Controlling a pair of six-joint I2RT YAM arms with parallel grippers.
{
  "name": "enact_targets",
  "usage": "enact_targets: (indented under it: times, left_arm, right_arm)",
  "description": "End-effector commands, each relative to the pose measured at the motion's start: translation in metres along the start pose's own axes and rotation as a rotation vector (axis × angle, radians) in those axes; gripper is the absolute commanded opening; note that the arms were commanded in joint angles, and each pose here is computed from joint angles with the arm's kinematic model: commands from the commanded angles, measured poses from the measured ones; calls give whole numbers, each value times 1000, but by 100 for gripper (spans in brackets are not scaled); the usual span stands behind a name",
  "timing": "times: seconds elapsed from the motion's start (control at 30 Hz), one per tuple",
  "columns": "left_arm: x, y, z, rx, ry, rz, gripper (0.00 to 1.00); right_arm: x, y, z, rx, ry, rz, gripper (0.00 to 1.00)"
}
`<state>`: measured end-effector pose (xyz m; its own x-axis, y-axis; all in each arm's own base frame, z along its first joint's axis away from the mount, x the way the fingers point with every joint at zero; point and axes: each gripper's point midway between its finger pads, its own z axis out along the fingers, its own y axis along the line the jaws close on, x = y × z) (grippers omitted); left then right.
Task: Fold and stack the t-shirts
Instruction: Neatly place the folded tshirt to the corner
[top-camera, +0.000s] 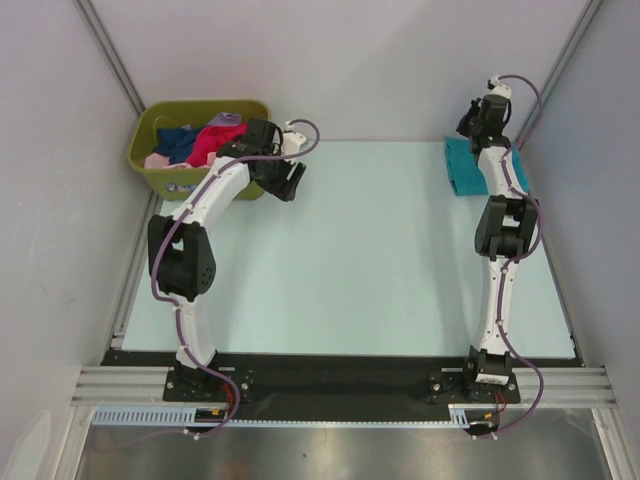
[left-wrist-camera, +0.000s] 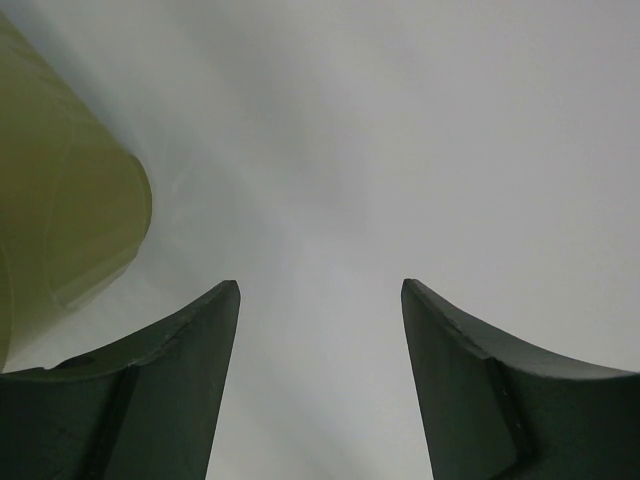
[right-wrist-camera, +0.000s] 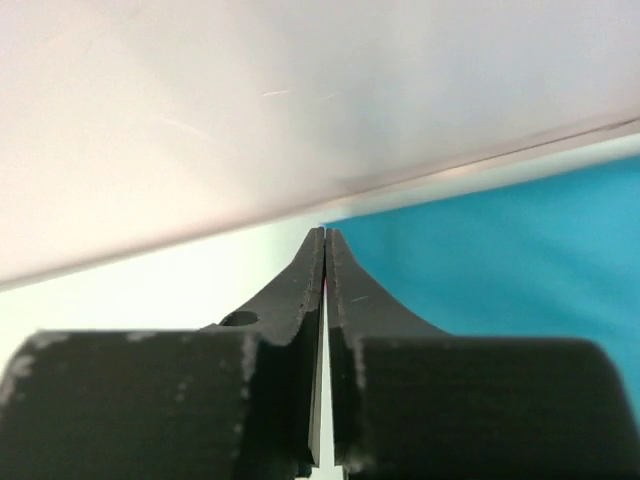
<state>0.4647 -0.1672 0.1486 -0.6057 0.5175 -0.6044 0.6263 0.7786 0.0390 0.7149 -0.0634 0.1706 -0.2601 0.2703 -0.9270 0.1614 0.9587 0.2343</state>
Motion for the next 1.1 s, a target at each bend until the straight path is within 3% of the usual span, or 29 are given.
enact_targets:
  times: [0.0, 0.23, 0.57, 0.87, 1.07]
  left_arm:
    - [-19, 9, -28, -18, -77, 15, 72]
    - [-14, 17, -33, -26, -79, -3, 72]
    - [-8, 29, -30, -36, -72, -26, 72]
    - [-6, 34, -28, -38, -69, -34, 72]
    - [-2, 37, -30, -39, -60, -37, 72]
  right_arm:
    - [7, -15, 21, -85, -48, 343, 0]
    - [34, -19, 44, -106, -54, 526, 0]
    - [74, 16, 53, -152, -4, 604, 0]
    - [99, 19, 56, -109, 5, 684, 0]
    - [82, 21, 56, -129, -22, 689, 0]
